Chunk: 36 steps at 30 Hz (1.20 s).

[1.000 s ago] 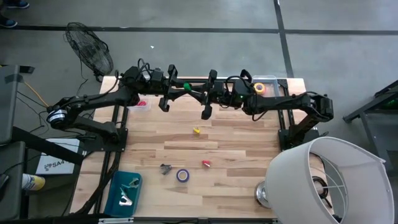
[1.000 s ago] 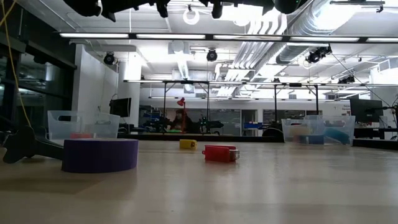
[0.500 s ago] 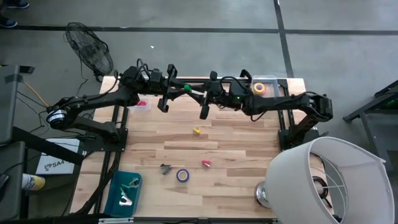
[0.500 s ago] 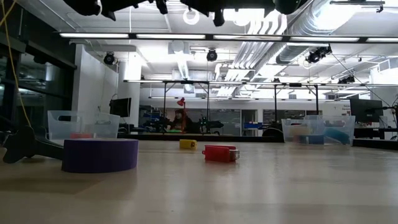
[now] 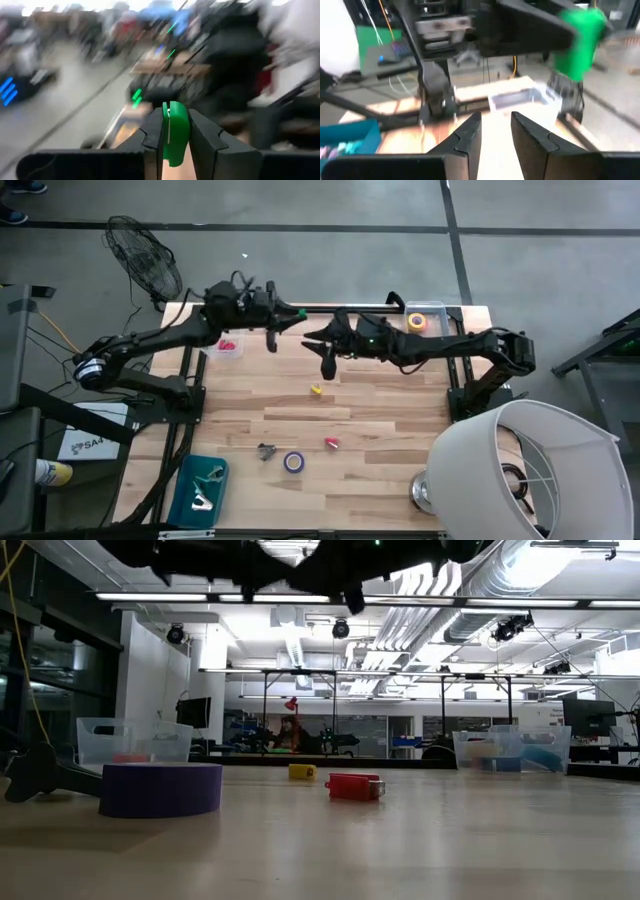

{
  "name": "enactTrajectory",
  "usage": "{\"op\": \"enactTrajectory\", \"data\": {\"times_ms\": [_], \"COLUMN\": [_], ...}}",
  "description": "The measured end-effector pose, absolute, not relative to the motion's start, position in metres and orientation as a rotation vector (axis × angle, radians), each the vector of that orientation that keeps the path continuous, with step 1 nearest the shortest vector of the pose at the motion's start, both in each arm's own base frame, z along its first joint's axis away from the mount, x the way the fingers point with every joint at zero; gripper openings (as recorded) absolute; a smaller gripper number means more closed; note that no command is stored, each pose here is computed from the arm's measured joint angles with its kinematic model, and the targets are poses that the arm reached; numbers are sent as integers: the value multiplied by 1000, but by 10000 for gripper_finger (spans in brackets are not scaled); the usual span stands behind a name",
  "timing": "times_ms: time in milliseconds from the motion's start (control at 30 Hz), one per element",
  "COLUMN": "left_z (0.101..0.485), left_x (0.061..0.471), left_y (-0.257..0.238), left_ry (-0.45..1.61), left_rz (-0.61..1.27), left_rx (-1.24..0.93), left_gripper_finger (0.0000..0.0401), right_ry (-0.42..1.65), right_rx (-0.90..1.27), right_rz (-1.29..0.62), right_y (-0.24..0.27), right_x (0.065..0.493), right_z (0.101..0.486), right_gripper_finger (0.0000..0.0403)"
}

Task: Pick and place Stapler, Stapler remover, tape
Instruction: Put the green stapler into the left transparent bin

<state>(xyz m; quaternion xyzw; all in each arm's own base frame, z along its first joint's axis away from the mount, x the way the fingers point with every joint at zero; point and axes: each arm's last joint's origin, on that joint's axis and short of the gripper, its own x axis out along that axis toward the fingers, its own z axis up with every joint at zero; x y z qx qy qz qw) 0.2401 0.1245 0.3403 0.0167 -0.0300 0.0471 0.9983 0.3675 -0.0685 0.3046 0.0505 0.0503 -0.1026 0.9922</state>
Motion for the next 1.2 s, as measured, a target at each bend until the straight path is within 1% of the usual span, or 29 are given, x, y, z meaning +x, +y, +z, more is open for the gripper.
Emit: {"op": "enactTrajectory", "data": {"times_ms": [167,300,633,767,933,1200], "left_z": [315,291,261,246,223,214], "left_x": [223,204,154,135,120,124], "left_y": [144,156,170,175,181,185], "left_ry": [222,489,946,1045,1042,1050], "left_rz": [403,641,1002,1052,1042,1033], "left_rx": [-61,-138,-220,-278,-378,-397], "left_gripper_finger": [55,55,55,55,62,68], "right_ry": [205,237,246,248,250,255], "right_rx": [165,188,189,184,171,171], "right_rz": [-215,-216,-225,-258,-279,-281], "right_y": [-68,-68,-69,-70,-71,-71], "right_x": [366,365,365,364,364,364], "right_z": [294,291,290,290,290,289], "right_gripper_finger": [99,99,99,99,99,99]}}
